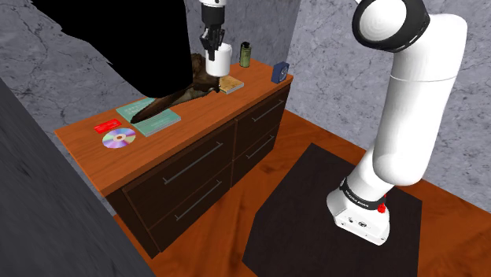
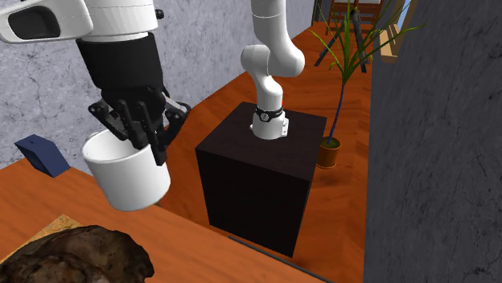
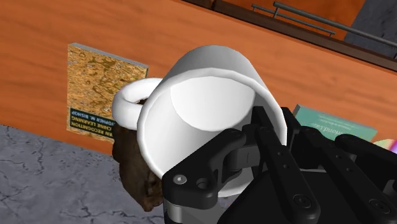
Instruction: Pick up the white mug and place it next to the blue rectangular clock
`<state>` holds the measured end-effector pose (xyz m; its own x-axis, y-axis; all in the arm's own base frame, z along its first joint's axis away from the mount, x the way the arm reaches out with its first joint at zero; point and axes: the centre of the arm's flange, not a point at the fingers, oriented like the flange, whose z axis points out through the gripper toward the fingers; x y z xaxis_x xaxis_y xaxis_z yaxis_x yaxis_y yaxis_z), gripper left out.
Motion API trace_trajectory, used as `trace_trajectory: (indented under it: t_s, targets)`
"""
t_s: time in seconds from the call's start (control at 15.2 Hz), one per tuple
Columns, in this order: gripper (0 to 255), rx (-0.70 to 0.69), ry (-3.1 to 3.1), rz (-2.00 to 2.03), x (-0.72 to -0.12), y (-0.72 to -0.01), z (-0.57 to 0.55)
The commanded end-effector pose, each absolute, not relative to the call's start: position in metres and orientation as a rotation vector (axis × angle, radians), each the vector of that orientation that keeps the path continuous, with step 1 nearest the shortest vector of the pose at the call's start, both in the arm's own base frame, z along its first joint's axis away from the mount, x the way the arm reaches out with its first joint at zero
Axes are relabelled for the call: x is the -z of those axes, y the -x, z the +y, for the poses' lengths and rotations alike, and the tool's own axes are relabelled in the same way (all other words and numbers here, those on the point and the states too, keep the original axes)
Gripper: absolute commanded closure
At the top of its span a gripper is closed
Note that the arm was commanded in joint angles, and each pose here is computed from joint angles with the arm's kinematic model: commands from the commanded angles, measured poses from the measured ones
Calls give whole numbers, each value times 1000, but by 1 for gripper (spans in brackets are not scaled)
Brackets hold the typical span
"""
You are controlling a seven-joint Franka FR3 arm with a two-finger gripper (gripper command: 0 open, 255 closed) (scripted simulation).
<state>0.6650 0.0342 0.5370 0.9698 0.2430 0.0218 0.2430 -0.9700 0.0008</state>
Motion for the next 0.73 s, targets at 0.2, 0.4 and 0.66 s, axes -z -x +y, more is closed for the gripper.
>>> trace_trajectory:
  t_s: [0.2, 0.4, 0.66]
  targets:
    - [255, 35, 3115, -386, -537, -657, -31]
    - [255, 35, 3115, -386, -537, -652, -71]
    - [255, 35, 3115, -386, -537, -646, -123]
